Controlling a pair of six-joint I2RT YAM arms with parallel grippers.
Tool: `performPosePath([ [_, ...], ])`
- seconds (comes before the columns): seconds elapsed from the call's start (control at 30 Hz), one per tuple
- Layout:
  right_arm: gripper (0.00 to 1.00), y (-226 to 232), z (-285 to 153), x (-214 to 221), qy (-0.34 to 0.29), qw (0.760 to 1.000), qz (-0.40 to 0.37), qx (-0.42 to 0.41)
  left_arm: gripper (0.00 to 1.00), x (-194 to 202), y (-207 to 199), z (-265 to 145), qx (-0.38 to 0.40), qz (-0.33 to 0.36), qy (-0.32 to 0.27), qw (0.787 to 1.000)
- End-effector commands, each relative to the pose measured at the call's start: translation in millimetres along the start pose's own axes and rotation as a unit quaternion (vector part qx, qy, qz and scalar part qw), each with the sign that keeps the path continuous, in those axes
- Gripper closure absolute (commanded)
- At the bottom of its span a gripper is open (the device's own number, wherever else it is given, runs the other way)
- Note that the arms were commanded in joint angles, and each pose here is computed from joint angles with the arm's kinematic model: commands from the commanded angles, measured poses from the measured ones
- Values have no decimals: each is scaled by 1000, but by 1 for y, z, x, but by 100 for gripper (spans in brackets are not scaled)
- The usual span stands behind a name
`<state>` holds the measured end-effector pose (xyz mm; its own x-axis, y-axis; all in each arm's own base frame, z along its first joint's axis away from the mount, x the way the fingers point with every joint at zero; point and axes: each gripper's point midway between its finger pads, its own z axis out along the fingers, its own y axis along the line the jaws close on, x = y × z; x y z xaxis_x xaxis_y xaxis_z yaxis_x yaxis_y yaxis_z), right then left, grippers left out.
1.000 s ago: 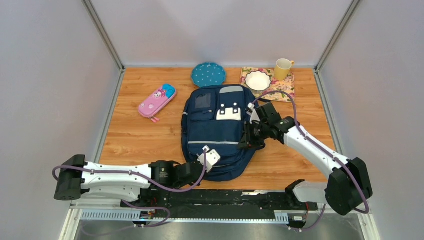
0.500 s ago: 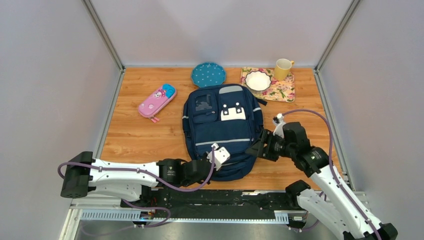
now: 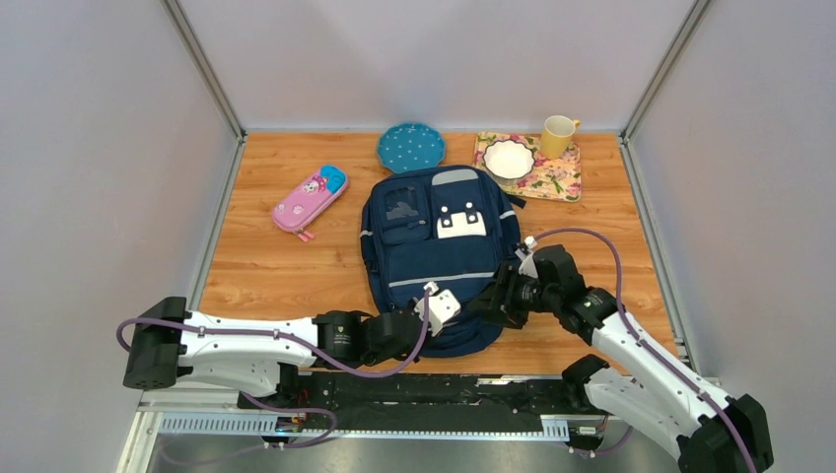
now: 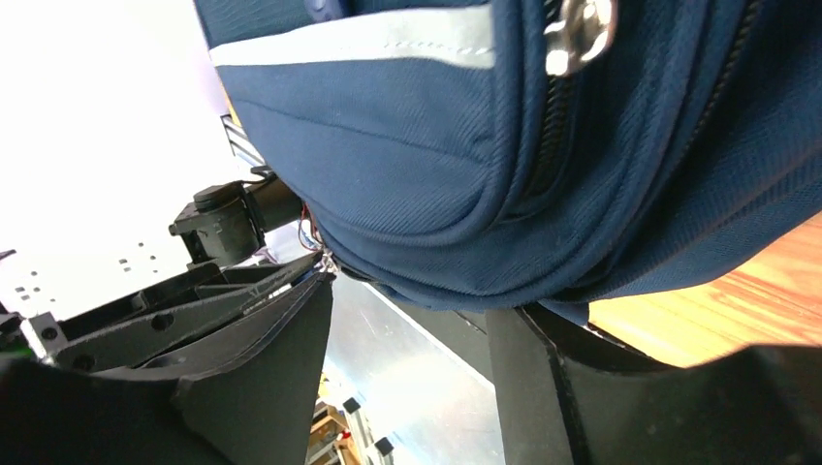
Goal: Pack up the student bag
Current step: Unzip the student bag at the center of the board.
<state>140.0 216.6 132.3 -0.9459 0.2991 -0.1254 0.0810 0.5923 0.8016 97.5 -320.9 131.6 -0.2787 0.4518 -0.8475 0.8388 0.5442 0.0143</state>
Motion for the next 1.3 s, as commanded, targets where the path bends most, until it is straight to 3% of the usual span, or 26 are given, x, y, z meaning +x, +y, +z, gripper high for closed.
performPosePath([
  [0.0,42,19,11,-21,-22,999,-19,-23,100,-58,-31,-6,64,-25,-83,994],
  [0.13,81,13,18,-27,-24,999,-24,-2,100,-59,-32,-7,71,-20,-86,994],
  [0.23,100,7,18,-35,-43,998,-35,17,100,-53,-29,-10,68,-10,-79,995],
  [0.37,100,4,10,-46,-69,996,-47,33,100,-36,-3,-17,15,-3,-62,998],
  [0.5,100,1,0,-57,-90,993,-56,45,100,7,38,-29,-69,11,-14,997],
  [0.7,100,-4,-6,-63,-94,992,-58,54,100,49,87,-49,-147,-33,6,989],
  [0.97,100,2,-10,-63,-85,993,-63,45,100,65,145,-64,-270,-33,26,962],
  [1.13,100,1,-10,-60,-77,994,-63,47,100,51,170,-65,-337,-17,19,941],
  [1.27,100,3,-9,-52,-61,996,-61,30,100,42,168,-56,-312,-33,-3,950],
])
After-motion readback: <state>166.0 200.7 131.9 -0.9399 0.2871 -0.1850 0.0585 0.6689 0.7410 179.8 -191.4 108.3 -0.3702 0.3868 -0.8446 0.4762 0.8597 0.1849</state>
